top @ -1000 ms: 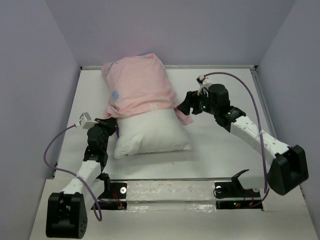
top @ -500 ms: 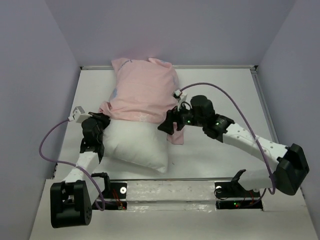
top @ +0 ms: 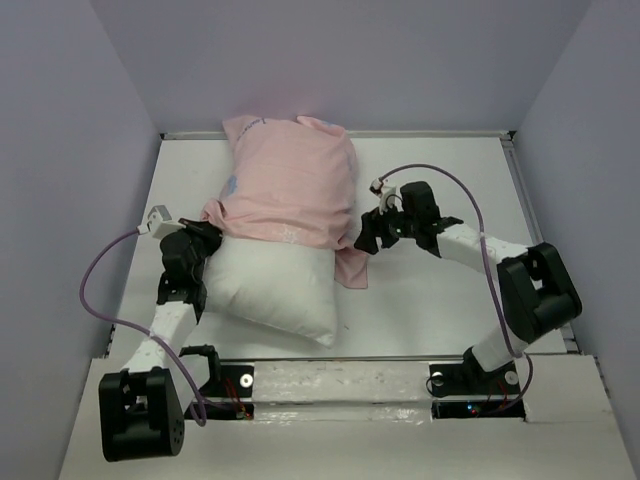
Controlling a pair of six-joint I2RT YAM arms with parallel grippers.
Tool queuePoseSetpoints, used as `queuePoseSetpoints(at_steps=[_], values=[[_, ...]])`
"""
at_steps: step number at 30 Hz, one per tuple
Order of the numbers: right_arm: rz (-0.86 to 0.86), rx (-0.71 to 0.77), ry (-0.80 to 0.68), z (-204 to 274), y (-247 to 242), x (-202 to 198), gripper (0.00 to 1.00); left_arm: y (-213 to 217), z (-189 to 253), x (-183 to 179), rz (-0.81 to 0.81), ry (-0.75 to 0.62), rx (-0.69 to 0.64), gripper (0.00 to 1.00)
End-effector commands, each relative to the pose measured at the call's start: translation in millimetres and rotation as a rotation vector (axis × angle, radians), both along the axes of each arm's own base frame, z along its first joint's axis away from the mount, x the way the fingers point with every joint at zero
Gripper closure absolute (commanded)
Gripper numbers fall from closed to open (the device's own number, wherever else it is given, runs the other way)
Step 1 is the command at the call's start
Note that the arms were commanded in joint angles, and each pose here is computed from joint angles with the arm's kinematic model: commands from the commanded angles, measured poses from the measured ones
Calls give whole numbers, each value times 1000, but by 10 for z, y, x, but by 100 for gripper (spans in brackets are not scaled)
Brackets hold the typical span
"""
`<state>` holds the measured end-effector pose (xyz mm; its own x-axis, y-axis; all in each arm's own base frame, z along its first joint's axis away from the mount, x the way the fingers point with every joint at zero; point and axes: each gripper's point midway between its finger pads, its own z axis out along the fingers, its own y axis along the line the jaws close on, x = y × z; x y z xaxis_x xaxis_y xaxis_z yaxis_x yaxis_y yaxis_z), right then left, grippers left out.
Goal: Put the pillow into the pillowcase
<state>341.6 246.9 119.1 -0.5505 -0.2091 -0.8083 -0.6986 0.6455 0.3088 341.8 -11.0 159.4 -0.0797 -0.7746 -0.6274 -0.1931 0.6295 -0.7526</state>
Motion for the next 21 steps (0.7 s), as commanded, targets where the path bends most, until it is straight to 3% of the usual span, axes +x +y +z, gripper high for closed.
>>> queuePoseSetpoints(at_steps=[1, 8, 17, 18, 19, 20, 21], values=[[98, -8, -20, -181, 64, -79, 26, -50, 404, -2, -40, -123, 32, 100], [157, 100, -2, -362, 277, -42, 25, -79, 495, -39, -52, -152, 22, 100], [182, 159, 85, -514, 419, -7, 38, -90, 484, -60, -53, -162, 6, 100], [188, 183, 90, -479, 452, -6, 46, -105, 492, -66, -59, -166, 1, 100], [191, 200, 86, -441, 471, -3, 74, -103, 499, -72, -59, -169, 0, 100], [206, 214, 86, -393, 527, -54, 91, -107, 500, -81, -60, -170, 0, 100], [231, 227, 89, -258, 631, -181, 100, -106, 523, -99, -61, -175, 5, 100]])
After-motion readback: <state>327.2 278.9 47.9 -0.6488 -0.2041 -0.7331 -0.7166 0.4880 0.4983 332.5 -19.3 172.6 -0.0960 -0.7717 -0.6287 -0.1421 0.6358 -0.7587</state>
